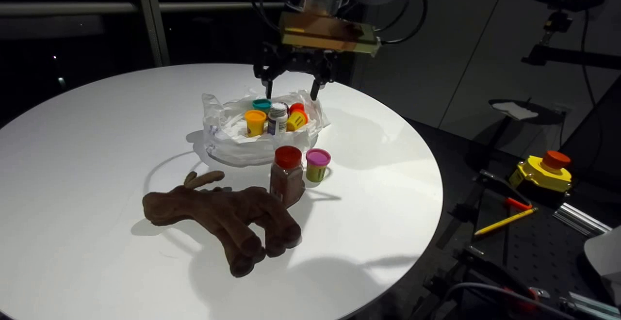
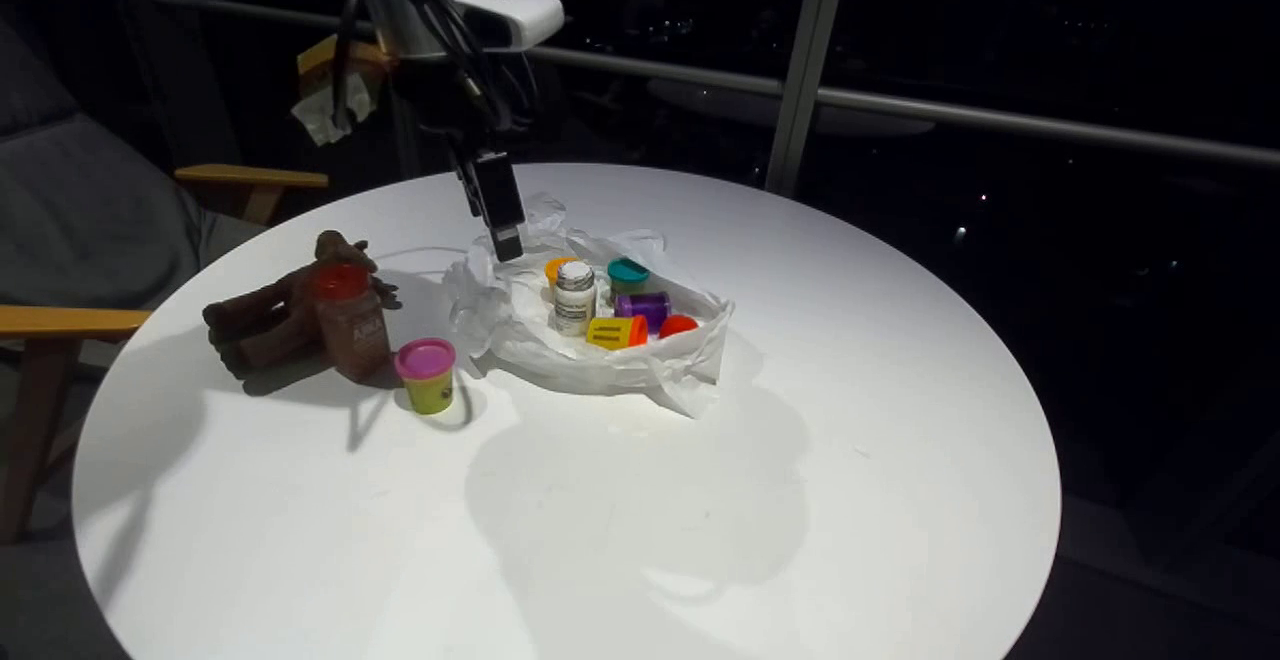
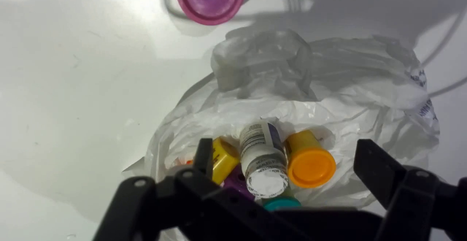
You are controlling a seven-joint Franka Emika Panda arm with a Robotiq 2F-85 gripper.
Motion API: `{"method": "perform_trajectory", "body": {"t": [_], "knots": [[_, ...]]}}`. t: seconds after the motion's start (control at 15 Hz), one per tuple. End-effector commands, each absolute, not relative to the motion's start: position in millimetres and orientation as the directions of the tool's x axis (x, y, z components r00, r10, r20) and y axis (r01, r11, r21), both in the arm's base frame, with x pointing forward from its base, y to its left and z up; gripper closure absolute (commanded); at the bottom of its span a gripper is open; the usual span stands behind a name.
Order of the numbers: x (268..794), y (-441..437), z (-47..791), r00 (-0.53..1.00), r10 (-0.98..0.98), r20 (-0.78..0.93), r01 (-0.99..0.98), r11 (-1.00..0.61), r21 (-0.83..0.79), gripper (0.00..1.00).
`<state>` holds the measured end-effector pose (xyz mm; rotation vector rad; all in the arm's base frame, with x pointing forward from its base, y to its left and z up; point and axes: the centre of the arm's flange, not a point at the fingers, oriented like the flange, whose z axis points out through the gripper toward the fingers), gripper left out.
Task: Remove the things from the plastic bag and put them on the table
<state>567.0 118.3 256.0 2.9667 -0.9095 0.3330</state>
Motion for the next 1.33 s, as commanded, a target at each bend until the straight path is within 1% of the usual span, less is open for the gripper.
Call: {"method": "perform_trajectory", "body": {"t": [0.0,0.2,0.33,0.47,0.6,1.2,1.27], "knots": [[622.1,144.6,254.2,0.720,-0.648,0.249,-0.660,-0.750,-0.045,0.00],[644.6,150.9,239.2,0.712,-0.632,0.308,-0.672,-0.740,0.034,0.00],[650.8,149.2,227.2,0.722,-0.603,0.340,-0.666,-0.738,0.105,0.00],[654.8,146.5,218.2,0.730,-0.591,0.344,-0.663,-0.735,0.142,0.00],[656.8,142.2,209.9,0.733,-0.590,0.339,-0.662,-0.734,0.153,0.00],[658.8,105.0,195.1,0.696,-0.657,0.289,-0.706,-0.700,0.110,0.00],[659.0,102.5,194.4,0.693,-0.663,0.282,-0.710,-0.697,0.105,0.06]]}}
